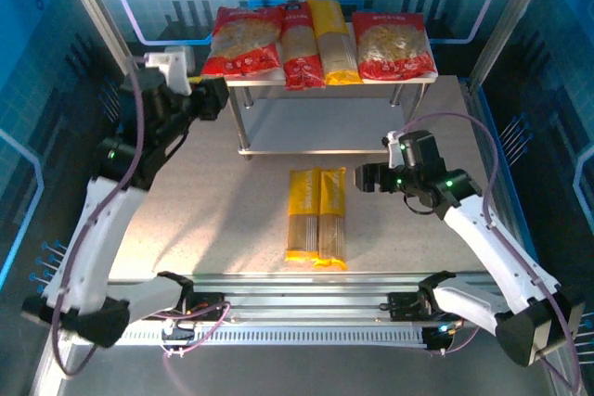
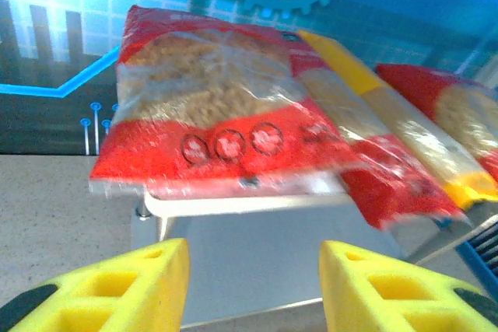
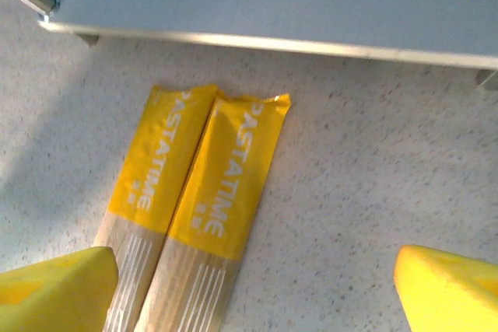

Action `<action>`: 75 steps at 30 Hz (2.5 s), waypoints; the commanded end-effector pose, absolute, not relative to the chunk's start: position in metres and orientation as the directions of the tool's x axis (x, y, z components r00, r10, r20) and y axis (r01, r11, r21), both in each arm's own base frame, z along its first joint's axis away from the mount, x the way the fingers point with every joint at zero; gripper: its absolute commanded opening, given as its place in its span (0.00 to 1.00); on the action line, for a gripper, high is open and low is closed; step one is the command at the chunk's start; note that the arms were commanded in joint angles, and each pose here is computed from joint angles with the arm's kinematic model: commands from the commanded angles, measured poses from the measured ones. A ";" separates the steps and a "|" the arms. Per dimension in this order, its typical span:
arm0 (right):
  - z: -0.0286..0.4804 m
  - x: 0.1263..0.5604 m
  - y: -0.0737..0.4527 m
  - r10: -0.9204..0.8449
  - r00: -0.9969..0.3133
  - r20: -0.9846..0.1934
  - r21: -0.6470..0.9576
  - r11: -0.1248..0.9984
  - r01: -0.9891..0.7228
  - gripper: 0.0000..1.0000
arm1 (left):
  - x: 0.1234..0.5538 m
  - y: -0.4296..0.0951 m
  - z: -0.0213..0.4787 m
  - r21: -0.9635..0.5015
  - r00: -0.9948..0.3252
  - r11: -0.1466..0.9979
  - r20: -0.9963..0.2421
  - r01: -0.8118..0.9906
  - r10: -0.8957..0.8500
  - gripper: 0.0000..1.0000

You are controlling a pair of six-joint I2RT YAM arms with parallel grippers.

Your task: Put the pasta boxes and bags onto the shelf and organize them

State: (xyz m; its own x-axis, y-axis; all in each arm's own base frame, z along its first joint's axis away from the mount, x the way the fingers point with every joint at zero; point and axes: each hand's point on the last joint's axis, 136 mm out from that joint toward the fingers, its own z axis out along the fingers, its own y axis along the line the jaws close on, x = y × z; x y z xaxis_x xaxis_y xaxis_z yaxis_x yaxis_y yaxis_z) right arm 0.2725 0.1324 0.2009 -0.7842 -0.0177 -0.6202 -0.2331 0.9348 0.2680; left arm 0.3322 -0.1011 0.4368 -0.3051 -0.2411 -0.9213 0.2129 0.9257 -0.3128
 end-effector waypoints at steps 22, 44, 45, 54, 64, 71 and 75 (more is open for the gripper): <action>0.067 0.223 0.205 -0.104 -0.946 -0.307 0.283 0.939 -0.195 1.00 | 0.258 -0.189 0.099 -0.396 -0.818 0.912 -0.557 0.112 -0.141 0.48; 0.019 0.239 0.228 -0.180 -0.965 -0.189 0.203 0.955 -0.218 0.98 | 0.264 -0.189 0.086 -0.370 -0.829 0.924 -0.543 0.096 -0.131 0.48; 0.016 0.239 0.223 -0.181 -0.967 -0.180 0.178 0.961 -0.213 0.98 | 0.264 -0.189 0.086 -0.369 -0.829 0.924 -0.544 0.094 -0.133 0.49; 0.012 0.234 0.183 -0.185 -0.969 -0.165 0.038 0.980 -0.194 0.96 | 0.264 -0.184 0.084 -0.366 -0.827 0.927 -0.544 0.081 -0.142 0.49; 0.009 0.231 0.165 -0.209 -0.967 -0.147 -0.015 0.978 -0.209 0.92 | 0.263 -0.179 0.082 -0.364 -0.825 0.929 -0.543 0.067 -0.154 0.49; 0.006 0.223 0.197 -0.241 -0.961 -0.135 0.092 0.963 -0.254 0.93 | 0.263 -0.177 0.081 -0.370 -0.825 0.927 -0.541 0.059 -0.164 0.49; 0.011 0.218 0.226 -0.294 -0.945 -0.141 0.158 0.936 -0.315 0.95 | 0.263 -0.175 0.081 -0.368 -0.823 0.928 -0.542 0.053 -0.168 0.49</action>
State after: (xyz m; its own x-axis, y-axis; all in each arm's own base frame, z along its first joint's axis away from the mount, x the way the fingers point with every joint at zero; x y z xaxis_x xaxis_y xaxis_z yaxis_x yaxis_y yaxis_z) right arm 0.2375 0.2042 0.0176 -0.9529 -0.2259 -0.2022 -0.2491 0.9636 0.0974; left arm 0.2615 -0.1791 0.0776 -0.8364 -0.1352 -0.5311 0.0754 0.9315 -0.3559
